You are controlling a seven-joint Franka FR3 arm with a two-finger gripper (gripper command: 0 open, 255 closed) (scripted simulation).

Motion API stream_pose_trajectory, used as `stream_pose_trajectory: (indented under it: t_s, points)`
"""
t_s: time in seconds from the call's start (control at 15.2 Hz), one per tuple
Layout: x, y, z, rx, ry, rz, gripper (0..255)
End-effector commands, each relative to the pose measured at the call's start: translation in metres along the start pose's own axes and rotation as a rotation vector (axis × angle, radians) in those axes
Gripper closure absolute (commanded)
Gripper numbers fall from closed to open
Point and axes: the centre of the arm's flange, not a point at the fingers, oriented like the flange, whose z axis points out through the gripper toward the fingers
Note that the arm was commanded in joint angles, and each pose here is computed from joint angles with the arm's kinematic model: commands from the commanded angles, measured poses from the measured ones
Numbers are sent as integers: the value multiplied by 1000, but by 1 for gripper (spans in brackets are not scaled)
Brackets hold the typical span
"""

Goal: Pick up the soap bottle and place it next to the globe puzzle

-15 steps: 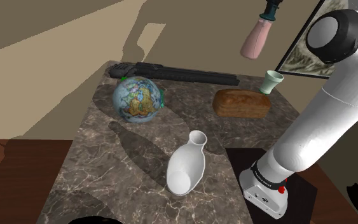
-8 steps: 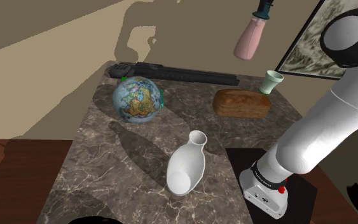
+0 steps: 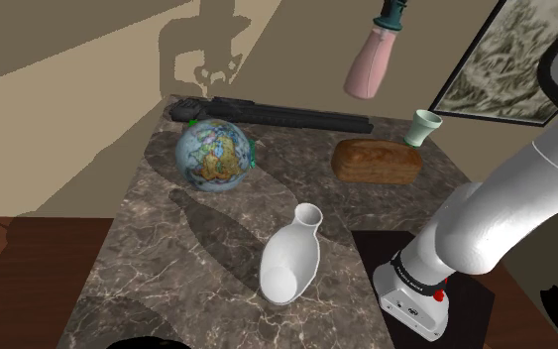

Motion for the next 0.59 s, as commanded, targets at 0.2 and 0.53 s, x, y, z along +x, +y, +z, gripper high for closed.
stream_pose_trajectory:
  t_s: [0.2,0.53]
  points:
    - [4,-65,-1,-1,0,3,255]
    - [6,-131,-3,-1,0,3,255]
